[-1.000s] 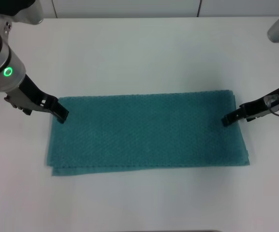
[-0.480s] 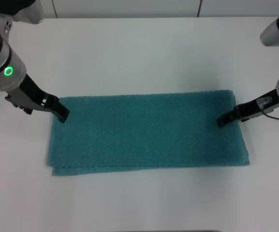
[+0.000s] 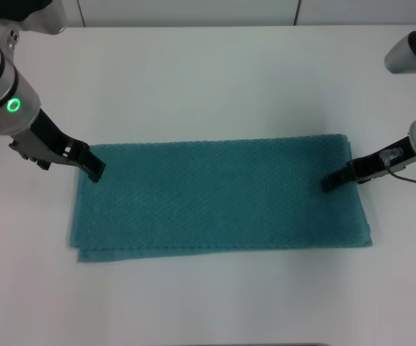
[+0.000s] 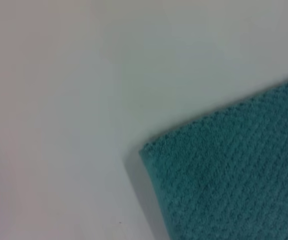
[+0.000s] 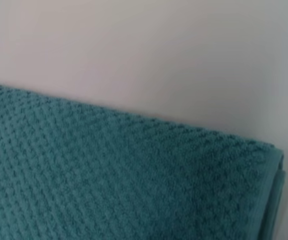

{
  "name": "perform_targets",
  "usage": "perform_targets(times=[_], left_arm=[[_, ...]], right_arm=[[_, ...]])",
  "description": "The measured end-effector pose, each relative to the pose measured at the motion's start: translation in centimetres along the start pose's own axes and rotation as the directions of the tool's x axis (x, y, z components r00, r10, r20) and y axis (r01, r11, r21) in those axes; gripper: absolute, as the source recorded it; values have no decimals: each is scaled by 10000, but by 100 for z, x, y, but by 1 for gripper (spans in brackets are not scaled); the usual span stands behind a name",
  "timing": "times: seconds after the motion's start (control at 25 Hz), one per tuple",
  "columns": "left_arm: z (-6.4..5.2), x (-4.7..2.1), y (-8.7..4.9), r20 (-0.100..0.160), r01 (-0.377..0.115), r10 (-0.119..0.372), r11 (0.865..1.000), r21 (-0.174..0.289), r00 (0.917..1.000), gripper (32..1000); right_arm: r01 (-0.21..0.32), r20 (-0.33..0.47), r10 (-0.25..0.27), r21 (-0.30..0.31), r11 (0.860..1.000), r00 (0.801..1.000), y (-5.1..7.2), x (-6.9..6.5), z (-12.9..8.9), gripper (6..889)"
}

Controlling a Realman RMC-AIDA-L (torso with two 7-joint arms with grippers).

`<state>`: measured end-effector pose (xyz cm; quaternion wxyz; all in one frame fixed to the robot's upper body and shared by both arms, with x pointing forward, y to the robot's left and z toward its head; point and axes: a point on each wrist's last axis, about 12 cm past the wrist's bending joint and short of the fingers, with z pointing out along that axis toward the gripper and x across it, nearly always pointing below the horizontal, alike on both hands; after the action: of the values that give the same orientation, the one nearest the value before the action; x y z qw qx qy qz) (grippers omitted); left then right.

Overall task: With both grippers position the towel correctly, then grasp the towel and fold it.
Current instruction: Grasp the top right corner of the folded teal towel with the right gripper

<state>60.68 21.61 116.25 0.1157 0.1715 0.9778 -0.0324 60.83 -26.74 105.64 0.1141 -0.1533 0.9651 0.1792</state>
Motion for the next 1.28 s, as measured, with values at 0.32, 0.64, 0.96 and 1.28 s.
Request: perform_targets(times=[0.32, 0.64, 0.96, 1.28], left_arm=[[1, 0, -1, -4, -7, 7, 10000, -3, 10000, 918], [1, 0, -2, -6, -14, 14, 10000, -5, 10000, 918], [-3, -7, -8, 10, -30, 29, 10000, 5, 10000, 918], [-7, -13, -12, 23, -45, 45, 10000, 8, 10000, 919]], right_arm=[[73, 8, -73, 5, 10000, 10000, 2, 0, 3, 850], [109, 8, -109, -16, 9999, 9999, 19, 4, 21, 827], [196, 33, -196, -9, 9998, 9998, 31, 4, 37, 792], [213, 35, -213, -13, 9998, 9998, 36, 5, 42, 756]])
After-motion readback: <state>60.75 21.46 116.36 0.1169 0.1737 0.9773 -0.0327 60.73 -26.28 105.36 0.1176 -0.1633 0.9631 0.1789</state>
